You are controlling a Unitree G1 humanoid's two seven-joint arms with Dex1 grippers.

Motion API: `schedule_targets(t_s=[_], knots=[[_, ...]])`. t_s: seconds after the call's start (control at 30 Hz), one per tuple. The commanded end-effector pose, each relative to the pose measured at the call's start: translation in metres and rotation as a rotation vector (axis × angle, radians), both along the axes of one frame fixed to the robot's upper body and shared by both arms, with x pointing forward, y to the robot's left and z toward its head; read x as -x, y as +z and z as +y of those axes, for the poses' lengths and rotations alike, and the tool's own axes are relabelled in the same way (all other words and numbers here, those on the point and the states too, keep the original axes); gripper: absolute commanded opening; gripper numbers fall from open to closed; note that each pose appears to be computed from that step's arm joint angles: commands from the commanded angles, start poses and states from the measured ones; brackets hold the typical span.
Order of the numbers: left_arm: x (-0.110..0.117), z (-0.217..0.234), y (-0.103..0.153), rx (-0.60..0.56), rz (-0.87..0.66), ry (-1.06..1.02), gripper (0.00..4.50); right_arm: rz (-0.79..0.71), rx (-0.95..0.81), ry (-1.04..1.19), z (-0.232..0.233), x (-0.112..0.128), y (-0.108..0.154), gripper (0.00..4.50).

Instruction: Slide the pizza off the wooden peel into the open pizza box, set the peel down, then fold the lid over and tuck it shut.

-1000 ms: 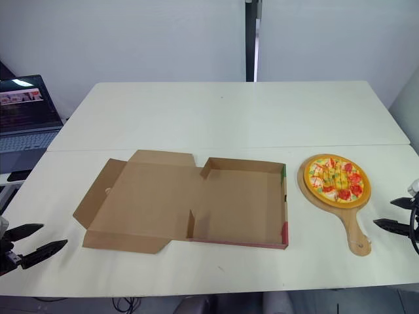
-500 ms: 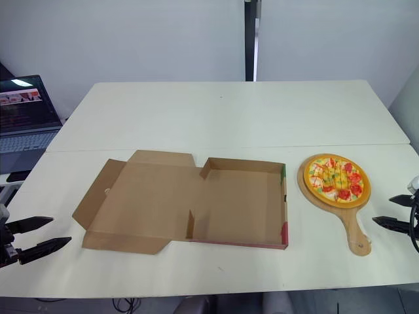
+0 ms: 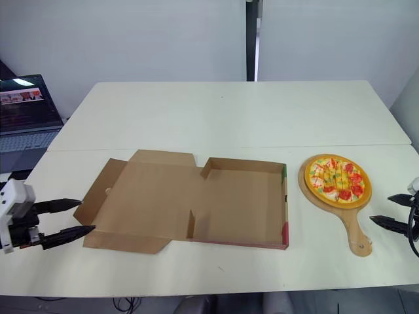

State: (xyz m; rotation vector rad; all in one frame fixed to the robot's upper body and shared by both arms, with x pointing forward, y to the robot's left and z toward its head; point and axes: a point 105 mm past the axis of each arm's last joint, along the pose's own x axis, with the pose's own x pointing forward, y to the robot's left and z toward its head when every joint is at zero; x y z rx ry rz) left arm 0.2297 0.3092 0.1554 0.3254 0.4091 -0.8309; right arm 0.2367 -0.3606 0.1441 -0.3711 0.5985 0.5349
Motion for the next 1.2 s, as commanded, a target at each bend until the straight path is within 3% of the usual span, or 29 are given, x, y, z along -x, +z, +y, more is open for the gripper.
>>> schedule_targets(t_s=[0.03,0.33,0.53,1.0,1.1,1.2], knots=[[-0.008,-0.038,0.017,0.011,-0.044,-0.164,4.48,-0.077,-0.038,-0.005,0.012,0.002,0.017,4.5],[-0.012,-0.138,0.048,0.112,-0.106,-0.554,4.48,-0.111,-0.056,-0.115,0.046,0.024,0.02,4.5],[-0.004,-0.177,0.065,0.115,-0.136,-0.759,4.48,-0.003,-0.012,-0.267,0.062,0.033,-0.005,4.5],[-0.001,-0.205,0.065,0.145,-0.14,-0.877,4.48,0.068,-0.088,-0.435,0.067,-0.004,-0.056,4.5],[-0.002,-0.205,0.065,0.145,-0.141,-0.874,4.5,0.083,-0.108,-0.421,0.067,-0.006,-0.061,3.86],[-0.003,-0.204,0.064,0.143,-0.144,-0.865,4.5,0.083,-0.113,-0.432,0.06,-0.008,-0.066,2.87]])
